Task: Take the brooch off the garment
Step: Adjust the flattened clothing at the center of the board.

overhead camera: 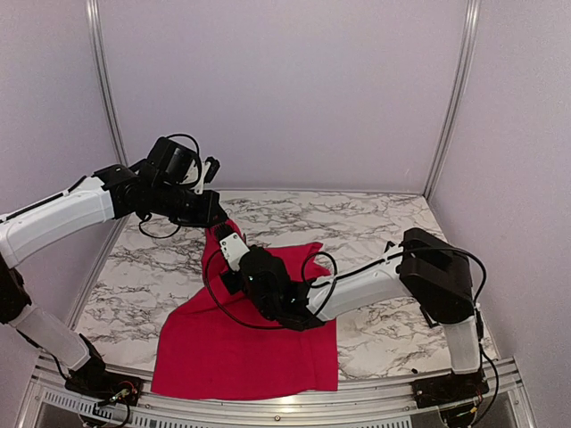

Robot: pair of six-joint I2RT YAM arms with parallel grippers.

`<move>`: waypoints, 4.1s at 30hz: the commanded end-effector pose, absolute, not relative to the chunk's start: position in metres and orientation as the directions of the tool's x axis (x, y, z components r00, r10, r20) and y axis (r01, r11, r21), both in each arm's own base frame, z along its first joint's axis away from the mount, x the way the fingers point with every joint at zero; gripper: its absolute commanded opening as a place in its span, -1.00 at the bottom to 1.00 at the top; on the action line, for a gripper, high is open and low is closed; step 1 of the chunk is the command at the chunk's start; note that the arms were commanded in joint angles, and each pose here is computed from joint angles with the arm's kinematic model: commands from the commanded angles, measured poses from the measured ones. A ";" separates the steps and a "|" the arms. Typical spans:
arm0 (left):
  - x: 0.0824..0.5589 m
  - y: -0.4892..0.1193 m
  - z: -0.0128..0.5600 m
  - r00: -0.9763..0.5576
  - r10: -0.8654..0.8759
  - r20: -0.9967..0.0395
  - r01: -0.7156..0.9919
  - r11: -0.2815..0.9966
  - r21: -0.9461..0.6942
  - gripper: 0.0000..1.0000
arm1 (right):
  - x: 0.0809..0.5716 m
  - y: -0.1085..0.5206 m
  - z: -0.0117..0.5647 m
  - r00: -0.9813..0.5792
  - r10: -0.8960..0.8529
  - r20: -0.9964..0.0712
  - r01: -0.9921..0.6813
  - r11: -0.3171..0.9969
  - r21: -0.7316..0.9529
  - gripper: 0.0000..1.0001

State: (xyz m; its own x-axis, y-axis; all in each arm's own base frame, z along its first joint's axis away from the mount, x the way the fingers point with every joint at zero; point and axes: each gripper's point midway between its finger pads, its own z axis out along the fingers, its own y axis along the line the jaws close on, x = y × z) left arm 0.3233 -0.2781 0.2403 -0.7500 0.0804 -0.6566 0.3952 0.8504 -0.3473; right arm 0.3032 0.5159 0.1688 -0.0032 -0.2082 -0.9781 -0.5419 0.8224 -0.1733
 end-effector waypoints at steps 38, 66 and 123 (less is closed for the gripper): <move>0.266 -0.242 0.208 -0.718 0.450 -0.531 0.600 0.786 -0.146 -1.00 | 0.331 0.488 0.182 0.059 -0.314 -0.948 -0.765 0.595 -0.245 -1.00; 0.292 -0.270 0.196 -0.858 0.299 -0.417 0.487 0.731 -0.477 -1.00 | 0.274 0.486 0.199 -0.424 -0.162 -0.891 -0.825 0.476 0.306 0.17; 0.291 -0.310 0.172 -0.945 0.089 -0.316 0.312 0.543 -0.780 -1.00 | 0.304 0.467 0.165 -0.493 -0.225 -0.841 -0.844 0.358 0.399 0.45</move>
